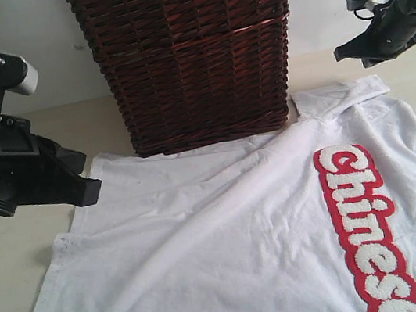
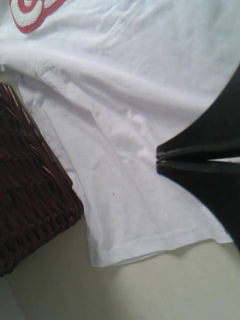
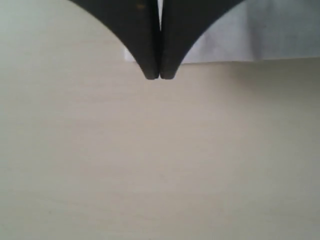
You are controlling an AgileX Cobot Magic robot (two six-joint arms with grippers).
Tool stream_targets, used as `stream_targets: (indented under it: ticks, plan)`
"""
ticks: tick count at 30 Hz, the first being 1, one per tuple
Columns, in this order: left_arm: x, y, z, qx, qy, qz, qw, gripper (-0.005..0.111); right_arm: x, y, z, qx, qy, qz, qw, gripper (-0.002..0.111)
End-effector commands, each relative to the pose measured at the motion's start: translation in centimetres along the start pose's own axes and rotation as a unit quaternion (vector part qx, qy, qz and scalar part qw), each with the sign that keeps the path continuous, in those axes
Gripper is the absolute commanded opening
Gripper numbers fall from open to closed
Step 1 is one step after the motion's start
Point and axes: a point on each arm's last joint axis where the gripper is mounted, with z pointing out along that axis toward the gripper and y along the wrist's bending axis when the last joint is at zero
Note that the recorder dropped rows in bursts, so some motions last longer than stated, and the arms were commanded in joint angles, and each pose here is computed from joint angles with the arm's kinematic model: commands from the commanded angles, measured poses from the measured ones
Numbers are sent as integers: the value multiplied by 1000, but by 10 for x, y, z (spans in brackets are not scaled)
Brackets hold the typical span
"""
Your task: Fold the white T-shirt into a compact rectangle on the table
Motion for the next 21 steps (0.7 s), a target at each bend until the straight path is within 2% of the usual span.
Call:
stream_targets:
  ticks: [1,4,6,9,10,11,13,16,19,21]
  plan:
    - [0,-2,1,3,-2,1,1000,0,-1,6,2,-32,-8,-15,999,0]
    - [0,-2,1,3,-2,1,1000,0,3,11,3,-60,9,-15,998,2]
    - [0,-2,1,3,-2,1,1000,0,4,11,2,-61,18,-18,998,12]
    - [1,-2,1,4,0,1,1000,0,4,6,1,-36,24,2,999,43]
    - [1,-2,1,4,0,1,1000,0,5,3,1,-17,28,28,999,54]
    - [1,-2,1,4,1,1,1000,0,5,-1,1,2,31,36,999,60]
    - [1,-2,1,4,2,1,1000,0,11,-6,5,32,50,53,997,62]
    - [1,-2,1,4,2,0,1000,0,19,-8,11,40,70,49,996,58]
    - [1,-2,1,4,2,0,1000,0,21,-2,15,9,74,53,996,51]
    - [1,-2,1,4,3,0,1000,0,22,4,17,-24,73,56,995,41]
